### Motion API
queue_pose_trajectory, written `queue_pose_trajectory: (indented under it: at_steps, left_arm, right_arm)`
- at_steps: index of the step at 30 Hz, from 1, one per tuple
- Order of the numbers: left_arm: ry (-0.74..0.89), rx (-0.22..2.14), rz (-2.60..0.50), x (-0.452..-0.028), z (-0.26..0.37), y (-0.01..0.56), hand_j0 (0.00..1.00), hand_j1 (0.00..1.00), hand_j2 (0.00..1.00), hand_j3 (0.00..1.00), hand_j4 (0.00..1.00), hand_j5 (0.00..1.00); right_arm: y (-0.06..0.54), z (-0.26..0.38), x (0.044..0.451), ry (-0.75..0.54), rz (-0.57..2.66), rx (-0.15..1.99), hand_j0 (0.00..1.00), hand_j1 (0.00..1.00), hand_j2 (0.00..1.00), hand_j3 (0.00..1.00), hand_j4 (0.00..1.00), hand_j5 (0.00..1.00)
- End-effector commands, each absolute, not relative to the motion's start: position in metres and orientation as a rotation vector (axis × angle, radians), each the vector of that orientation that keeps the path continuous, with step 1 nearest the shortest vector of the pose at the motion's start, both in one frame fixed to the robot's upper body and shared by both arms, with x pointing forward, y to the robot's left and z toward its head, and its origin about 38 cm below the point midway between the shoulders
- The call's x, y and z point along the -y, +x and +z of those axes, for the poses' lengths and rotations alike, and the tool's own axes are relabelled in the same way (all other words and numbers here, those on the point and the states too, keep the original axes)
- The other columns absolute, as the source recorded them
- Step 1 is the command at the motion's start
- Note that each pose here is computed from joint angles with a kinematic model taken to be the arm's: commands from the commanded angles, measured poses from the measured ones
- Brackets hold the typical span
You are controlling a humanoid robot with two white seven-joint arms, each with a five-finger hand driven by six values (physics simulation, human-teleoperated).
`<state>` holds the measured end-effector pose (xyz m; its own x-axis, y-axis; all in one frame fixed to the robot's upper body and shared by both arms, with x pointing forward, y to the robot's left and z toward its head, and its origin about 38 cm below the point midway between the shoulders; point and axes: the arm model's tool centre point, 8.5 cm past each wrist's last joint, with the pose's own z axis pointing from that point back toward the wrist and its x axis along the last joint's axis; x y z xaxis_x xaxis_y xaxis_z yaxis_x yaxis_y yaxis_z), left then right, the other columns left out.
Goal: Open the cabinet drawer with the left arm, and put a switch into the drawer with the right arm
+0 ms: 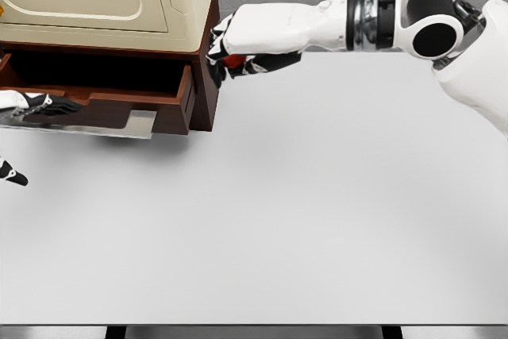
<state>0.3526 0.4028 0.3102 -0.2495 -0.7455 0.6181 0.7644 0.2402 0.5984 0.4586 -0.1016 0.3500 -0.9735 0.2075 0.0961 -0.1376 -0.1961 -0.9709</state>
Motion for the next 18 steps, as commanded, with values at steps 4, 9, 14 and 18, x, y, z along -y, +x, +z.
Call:
queue_pose_trajectory:
  at_steps: [4, 9, 14, 18]
  left_arm:
    - [-0.030, 1.187, -1.441, -0.400, 0.317, 0.352, 1.00, 1.00, 1.00, 1.00, 1.00, 1.00]
    - [-0.050, 1.274, -1.501, -0.393, 0.327, 0.351, 1.00, 1.00, 1.00, 1.00, 1.00, 1.00]
    - [-0.104, 1.389, -1.563, -0.384, 0.335, 0.346, 1.00, 1.00, 1.00, 1.00, 1.00, 1.00]
    - [-0.124, 1.444, -1.595, -0.381, 0.339, 0.343, 1.00, 1.00, 1.00, 1.00, 1.00, 1.00]
  right_arm:
    - [0.456, 0.350, 0.087, -0.051, 2.261, 1.845, 0.43, 0.43, 0.43, 0.43, 0.43, 0.43]
    - [0.454, 0.353, 0.071, -0.034, 2.267, 1.851, 0.43, 0.43, 0.43, 0.43, 0.43, 0.43]
    - [0.453, 0.357, 0.062, -0.030, 2.265, 1.860, 0.43, 0.43, 0.43, 0.43, 0.43, 0.43]
    - [0.454, 0.358, 0.058, -0.025, 2.261, 1.863, 0.43, 0.43, 0.43, 0.43, 0.43, 0.43]
